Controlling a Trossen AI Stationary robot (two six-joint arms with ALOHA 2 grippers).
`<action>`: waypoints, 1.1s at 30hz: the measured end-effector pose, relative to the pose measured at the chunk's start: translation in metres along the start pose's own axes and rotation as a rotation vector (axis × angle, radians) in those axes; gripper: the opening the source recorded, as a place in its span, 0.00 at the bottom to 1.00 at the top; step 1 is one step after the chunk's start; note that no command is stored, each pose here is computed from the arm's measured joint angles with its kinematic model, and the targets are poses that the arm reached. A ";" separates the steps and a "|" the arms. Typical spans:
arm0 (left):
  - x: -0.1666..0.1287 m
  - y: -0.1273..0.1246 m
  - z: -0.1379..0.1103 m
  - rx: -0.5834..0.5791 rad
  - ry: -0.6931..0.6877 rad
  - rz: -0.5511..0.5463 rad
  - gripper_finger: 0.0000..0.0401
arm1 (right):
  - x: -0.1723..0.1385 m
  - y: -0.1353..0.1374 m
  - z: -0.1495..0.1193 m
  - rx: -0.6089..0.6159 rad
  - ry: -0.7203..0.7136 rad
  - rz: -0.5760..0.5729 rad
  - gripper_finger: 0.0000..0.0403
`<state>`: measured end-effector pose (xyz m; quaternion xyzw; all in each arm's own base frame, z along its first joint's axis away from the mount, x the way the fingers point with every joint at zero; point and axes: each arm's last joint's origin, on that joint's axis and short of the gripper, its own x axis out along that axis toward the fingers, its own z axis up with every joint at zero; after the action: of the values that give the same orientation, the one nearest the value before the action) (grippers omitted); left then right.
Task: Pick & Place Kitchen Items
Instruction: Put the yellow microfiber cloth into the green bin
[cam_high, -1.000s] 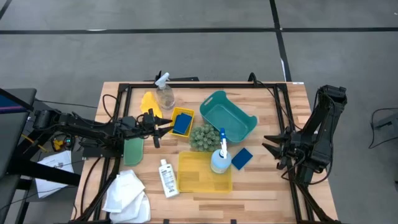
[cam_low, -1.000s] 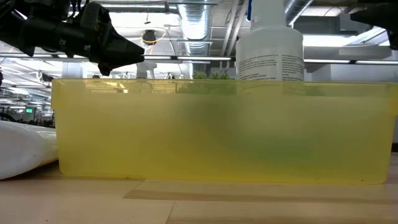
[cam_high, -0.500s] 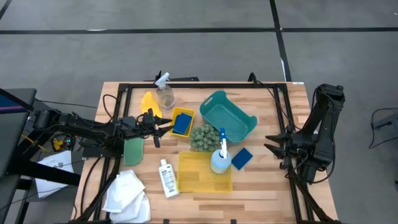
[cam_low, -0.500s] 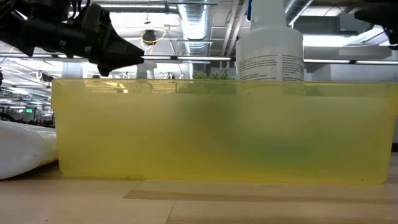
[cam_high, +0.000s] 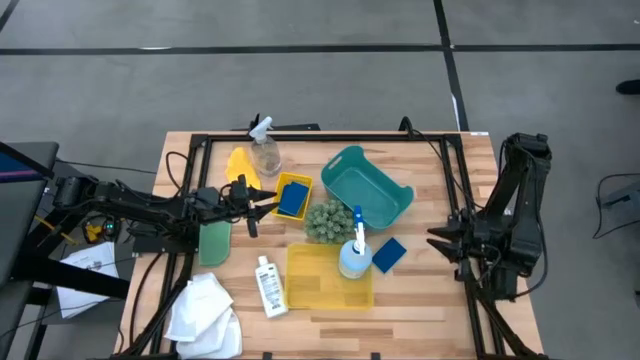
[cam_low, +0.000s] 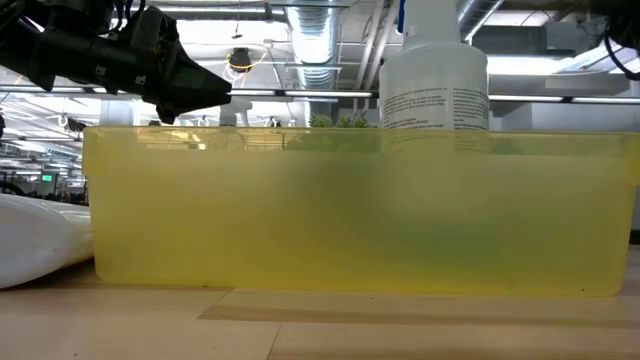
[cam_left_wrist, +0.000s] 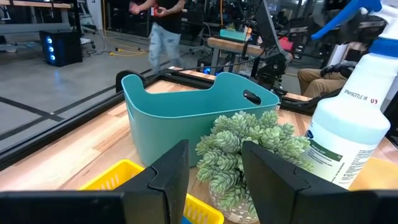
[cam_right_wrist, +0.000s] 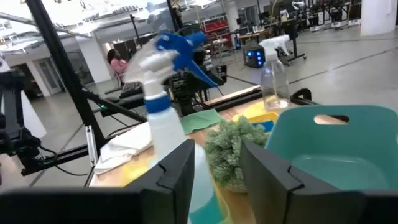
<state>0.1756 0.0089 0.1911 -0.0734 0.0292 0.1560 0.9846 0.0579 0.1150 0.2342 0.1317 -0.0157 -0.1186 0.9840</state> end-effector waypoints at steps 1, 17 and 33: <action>0.000 0.000 0.000 0.000 0.000 0.000 0.36 | -0.001 0.006 0.003 -0.009 0.004 0.004 0.29; 0.000 0.000 0.000 0.000 -0.001 -0.001 0.36 | 0.072 0.071 0.025 -0.275 0.211 0.186 0.14; -0.002 -0.007 0.000 -0.001 0.000 -0.040 0.36 | 0.096 -0.020 0.034 -0.219 0.056 0.257 0.08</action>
<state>0.1758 0.0019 0.1917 -0.0747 0.0275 0.1361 0.9875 0.1448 0.0643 0.2620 0.0238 0.0080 0.0112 0.9996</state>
